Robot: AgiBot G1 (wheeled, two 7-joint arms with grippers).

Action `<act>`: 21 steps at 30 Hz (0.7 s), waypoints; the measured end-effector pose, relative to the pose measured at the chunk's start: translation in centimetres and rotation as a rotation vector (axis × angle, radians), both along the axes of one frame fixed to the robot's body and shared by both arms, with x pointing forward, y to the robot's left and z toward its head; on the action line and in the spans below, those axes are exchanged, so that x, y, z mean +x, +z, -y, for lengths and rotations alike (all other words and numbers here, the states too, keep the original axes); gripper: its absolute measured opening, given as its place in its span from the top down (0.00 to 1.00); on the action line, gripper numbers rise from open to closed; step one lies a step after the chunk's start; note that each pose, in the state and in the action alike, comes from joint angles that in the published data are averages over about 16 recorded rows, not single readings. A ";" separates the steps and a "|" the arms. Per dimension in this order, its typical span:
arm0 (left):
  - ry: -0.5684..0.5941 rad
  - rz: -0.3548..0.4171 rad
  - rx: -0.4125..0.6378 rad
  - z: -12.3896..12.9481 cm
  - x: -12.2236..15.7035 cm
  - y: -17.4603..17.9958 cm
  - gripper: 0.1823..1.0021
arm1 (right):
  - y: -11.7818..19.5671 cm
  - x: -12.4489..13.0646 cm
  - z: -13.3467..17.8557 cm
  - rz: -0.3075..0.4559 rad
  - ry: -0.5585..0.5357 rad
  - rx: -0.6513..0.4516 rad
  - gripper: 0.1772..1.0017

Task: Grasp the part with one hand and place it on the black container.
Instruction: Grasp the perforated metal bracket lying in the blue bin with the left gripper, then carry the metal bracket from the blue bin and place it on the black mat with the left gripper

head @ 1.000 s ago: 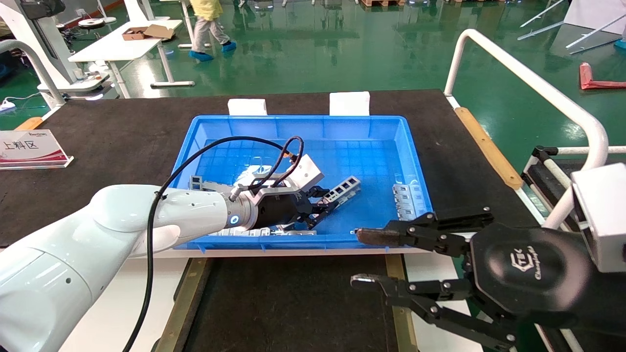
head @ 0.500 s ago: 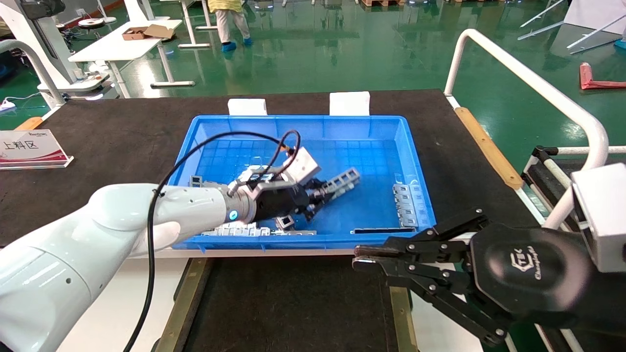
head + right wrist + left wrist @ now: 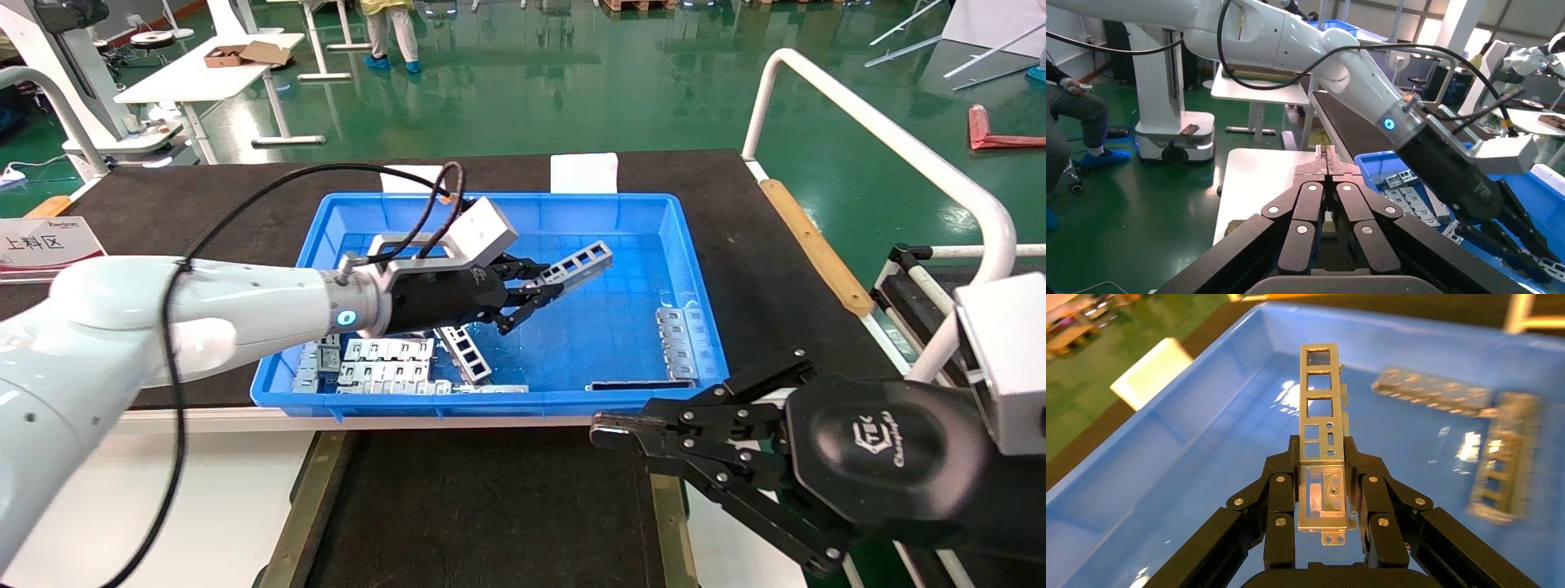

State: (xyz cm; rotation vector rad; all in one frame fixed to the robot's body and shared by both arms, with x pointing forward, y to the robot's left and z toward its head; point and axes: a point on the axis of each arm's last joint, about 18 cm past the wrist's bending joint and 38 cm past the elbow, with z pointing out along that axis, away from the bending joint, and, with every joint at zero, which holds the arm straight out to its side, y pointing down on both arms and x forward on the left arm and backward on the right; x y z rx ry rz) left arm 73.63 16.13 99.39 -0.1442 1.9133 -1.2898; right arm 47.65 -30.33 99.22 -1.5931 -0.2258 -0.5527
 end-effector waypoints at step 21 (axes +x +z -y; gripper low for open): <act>-0.450 -0.121 -0.009 -5.6 -9.8 -3.5 0.83 | 0.0 0.0 0.0 0.000 0.000 0.000 0.98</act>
